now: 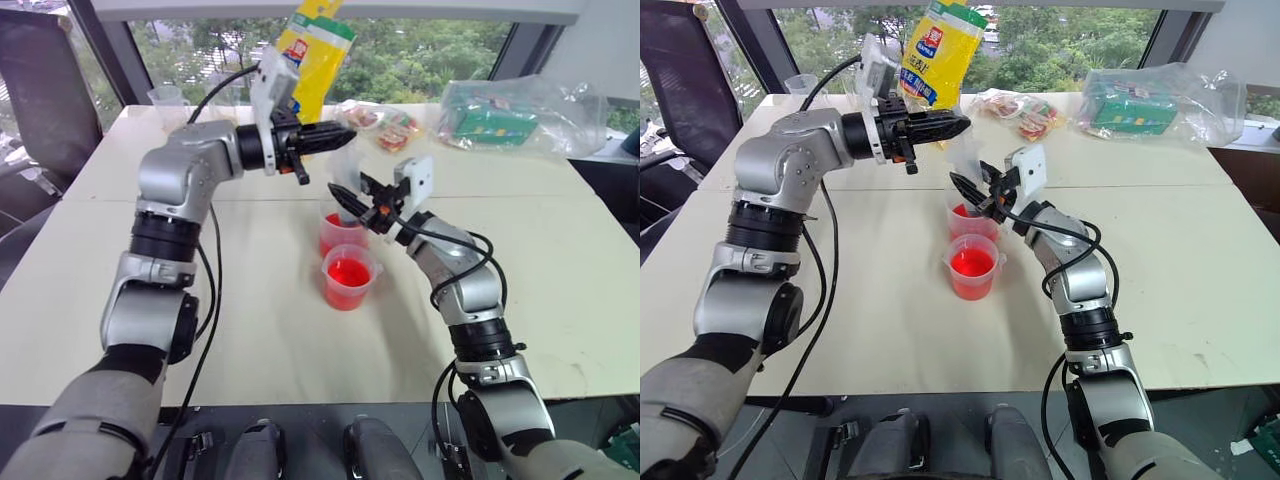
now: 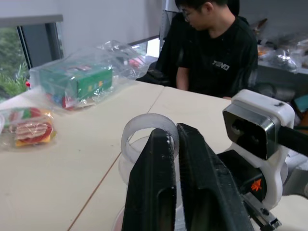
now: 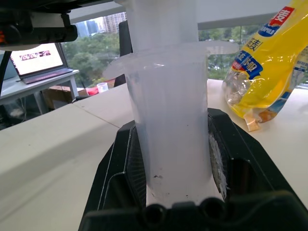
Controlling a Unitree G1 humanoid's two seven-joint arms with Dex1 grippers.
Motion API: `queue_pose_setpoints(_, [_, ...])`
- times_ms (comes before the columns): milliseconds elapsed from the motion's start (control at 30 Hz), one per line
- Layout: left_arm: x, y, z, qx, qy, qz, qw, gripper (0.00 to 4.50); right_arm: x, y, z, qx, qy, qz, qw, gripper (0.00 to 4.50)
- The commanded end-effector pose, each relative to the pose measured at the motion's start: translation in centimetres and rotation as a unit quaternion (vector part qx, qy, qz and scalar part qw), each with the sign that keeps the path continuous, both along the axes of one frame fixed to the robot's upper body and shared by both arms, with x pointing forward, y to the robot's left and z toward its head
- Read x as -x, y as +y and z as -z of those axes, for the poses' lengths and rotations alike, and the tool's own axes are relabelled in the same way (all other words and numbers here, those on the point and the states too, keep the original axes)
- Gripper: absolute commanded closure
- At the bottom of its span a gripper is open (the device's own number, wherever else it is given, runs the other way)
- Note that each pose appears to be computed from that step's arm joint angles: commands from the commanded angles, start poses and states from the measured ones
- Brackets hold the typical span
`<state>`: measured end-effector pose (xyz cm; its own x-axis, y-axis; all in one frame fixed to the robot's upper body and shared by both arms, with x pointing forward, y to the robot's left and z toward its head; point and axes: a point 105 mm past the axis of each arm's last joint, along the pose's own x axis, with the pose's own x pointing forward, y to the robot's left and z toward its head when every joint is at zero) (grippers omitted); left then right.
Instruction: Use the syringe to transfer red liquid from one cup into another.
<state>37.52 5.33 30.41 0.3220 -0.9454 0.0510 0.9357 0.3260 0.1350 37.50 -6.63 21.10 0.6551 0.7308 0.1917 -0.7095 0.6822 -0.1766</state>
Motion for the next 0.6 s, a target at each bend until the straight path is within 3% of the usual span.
queue_pose_setpoints(33, [1.7, 0.8, -1.6, 0.011, -0.039, 0.019, 0.999, 2.40, 0.6, 0.5, -1.2, 0.005, -0.010, -0.019, 1.000, 3.14])
queue_pose_setpoints(200, [2.3, 2.5, 0.7, -0.021, -0.023, 0.010, 0.999, 0.03, 0.6, 0.0, -3.8, -0.011, -0.035, -0.016, 0.999, 3.14])
queue_pose_setpoints(467, [2.8, 5.2, 0.5, -0.017, -0.017, -0.029, 0.999, 0.03, 0.8, -0.7, -7.9, -0.040, -0.074, -0.012, 0.996, 3.14])
queue_pose_setpoints(600, [3.0, 6.5, -0.4, -0.009, -0.022, -0.049, 0.999, 0.03, 3.2, -0.9, -10.5, -0.075, -0.075, -0.066, 0.992, 3.14])
